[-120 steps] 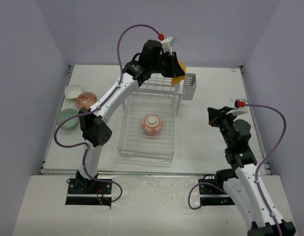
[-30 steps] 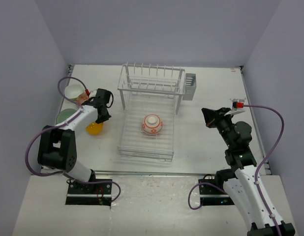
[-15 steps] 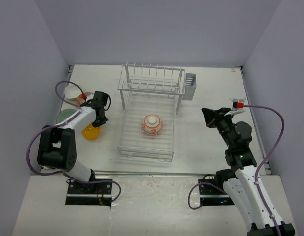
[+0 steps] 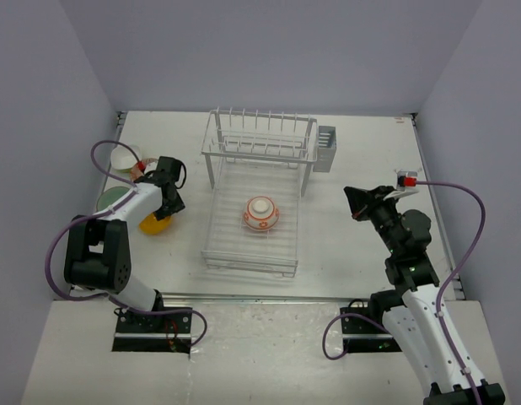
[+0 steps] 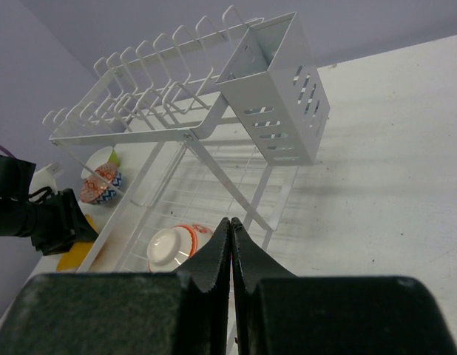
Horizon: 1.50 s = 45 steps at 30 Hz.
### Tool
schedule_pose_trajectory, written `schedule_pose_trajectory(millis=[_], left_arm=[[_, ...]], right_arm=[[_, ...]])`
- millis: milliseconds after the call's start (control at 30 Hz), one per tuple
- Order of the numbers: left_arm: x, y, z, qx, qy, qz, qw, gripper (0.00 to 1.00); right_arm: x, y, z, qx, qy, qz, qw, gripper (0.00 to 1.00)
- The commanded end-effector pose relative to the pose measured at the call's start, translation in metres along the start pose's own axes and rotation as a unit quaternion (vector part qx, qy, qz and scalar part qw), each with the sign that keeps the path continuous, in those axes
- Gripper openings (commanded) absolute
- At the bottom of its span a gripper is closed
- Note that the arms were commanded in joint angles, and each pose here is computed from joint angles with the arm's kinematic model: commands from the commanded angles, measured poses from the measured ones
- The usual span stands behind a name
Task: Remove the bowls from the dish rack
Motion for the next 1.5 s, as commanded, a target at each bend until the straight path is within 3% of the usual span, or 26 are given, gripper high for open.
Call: schedule_pose_trajectory(millis=[0, 467, 667, 833, 933, 1000, 1033, 1100, 1167, 1200, 1267, 1467], left_arm=[[0.001, -0.010, -0.013, 0.021, -0.019, 0.019, 0.999, 0.48], [0.020, -0.024, -0.029, 0.037, -0.036, 0.066, 0.996, 0.60], [0.051, -0.037, -0.048, 0.054, -0.062, 0.120, 0.989, 0.61], [0.133, -0.058, -0.077, 0.068, -0.122, 0.253, 0.957, 0.64], [0.173, -0.070, -0.072, 0.064, -0.126, 0.360, 0.922, 0.69], [0.197, -0.074, -0.068, 0.059, -0.128, 0.418, 0.898, 0.65], [0.202, -0.078, -0.055, 0.043, -0.106, 0.444, 0.889, 0.53], [0.214, -0.081, -0.047, 0.029, -0.099, 0.476, 0.873, 0.46], [0.221, -0.087, -0.026, 0.001, -0.076, 0.509, 0.858, 0.29], [0.219, -0.090, -0.008, -0.016, -0.055, 0.517, 0.854, 0.13], [0.217, -0.096, 0.008, -0.037, -0.037, 0.527, 0.849, 0.00], [0.191, -0.114, 0.064, -0.085, 0.023, 0.524, 0.847, 0.00]], right_arm=[[0.000, 0.008, -0.007, 0.003, -0.017, -0.022, 1.000, 0.00], [-0.004, 0.009, -0.002, 0.000, -0.009, -0.032, 0.999, 0.00], [-0.004, 0.009, -0.002, 0.001, -0.007, -0.033, 0.999, 0.00], [-0.004, 0.007, -0.004, 0.003, -0.010, -0.022, 1.000, 0.00], [-0.006, 0.007, -0.003, 0.004, -0.003, -0.021, 1.000, 0.00], [-0.007, 0.007, -0.003, 0.005, 0.006, -0.022, 1.000, 0.00], [-0.007, 0.008, -0.003, 0.006, 0.008, -0.023, 1.000, 0.00], [-0.007, 0.012, -0.003, 0.008, 0.016, -0.035, 0.999, 0.00], [-0.007, 0.017, -0.002, 0.015, 0.025, -0.054, 0.998, 0.00], [-0.008, 0.022, -0.003, 0.019, 0.034, -0.070, 0.997, 0.00], [-0.011, 0.027, -0.002, 0.019, 0.055, -0.082, 0.995, 0.00], [-0.018, 0.073, 0.003, 0.037, 0.128, -0.170, 0.976, 0.00]])
Point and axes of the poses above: each gripper's point midway between its finger pads, its own x axis back along the fingers, its own y axis along the line the jaws close on, z = x × y, the point moved 3 cm from there along x, back along the fingers, and after that the axes turned 9 degrees about x, right-handed, at the moved point
